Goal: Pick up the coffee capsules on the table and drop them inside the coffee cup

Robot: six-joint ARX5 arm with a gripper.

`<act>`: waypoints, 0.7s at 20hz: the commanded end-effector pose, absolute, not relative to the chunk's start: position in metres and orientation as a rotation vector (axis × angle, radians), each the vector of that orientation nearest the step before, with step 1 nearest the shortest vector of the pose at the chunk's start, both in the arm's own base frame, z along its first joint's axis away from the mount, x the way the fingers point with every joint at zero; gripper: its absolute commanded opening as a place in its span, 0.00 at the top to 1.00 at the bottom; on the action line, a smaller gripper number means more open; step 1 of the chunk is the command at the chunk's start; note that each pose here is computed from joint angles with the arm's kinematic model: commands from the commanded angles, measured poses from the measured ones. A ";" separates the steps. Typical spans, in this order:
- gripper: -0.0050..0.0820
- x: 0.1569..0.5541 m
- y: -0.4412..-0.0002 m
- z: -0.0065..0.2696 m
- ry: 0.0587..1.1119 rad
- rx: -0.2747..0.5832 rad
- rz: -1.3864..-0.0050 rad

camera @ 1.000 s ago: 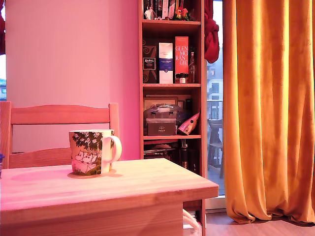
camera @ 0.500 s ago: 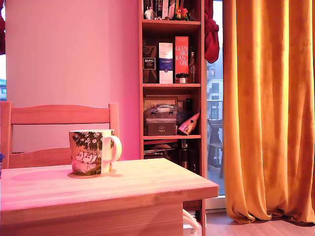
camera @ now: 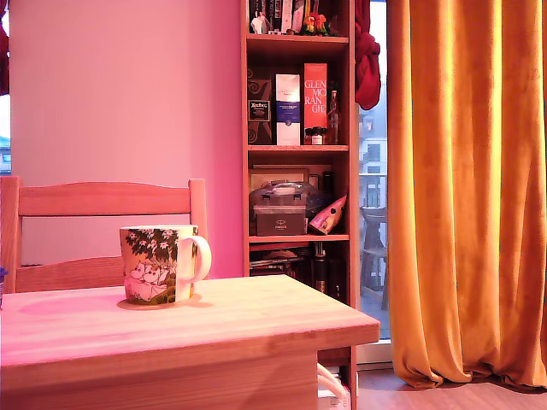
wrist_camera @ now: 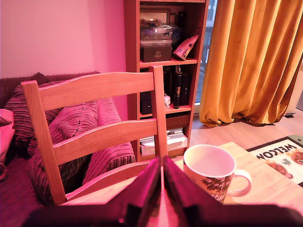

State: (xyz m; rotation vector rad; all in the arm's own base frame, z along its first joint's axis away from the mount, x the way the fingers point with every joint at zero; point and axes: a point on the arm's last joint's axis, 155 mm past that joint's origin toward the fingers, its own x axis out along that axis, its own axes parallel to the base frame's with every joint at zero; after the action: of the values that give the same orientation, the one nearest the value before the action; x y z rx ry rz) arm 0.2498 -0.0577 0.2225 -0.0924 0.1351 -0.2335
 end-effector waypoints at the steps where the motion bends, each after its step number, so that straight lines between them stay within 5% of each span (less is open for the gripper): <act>1: 0.97 0.250 -0.057 0.218 0.138 -0.088 -0.231; 14: 0.97 0.265 -0.065 0.217 0.133 -0.085 -0.259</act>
State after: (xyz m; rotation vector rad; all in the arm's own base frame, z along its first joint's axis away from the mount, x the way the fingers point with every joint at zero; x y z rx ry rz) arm 0.2611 -0.0643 0.2240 -0.0929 0.1314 -0.2571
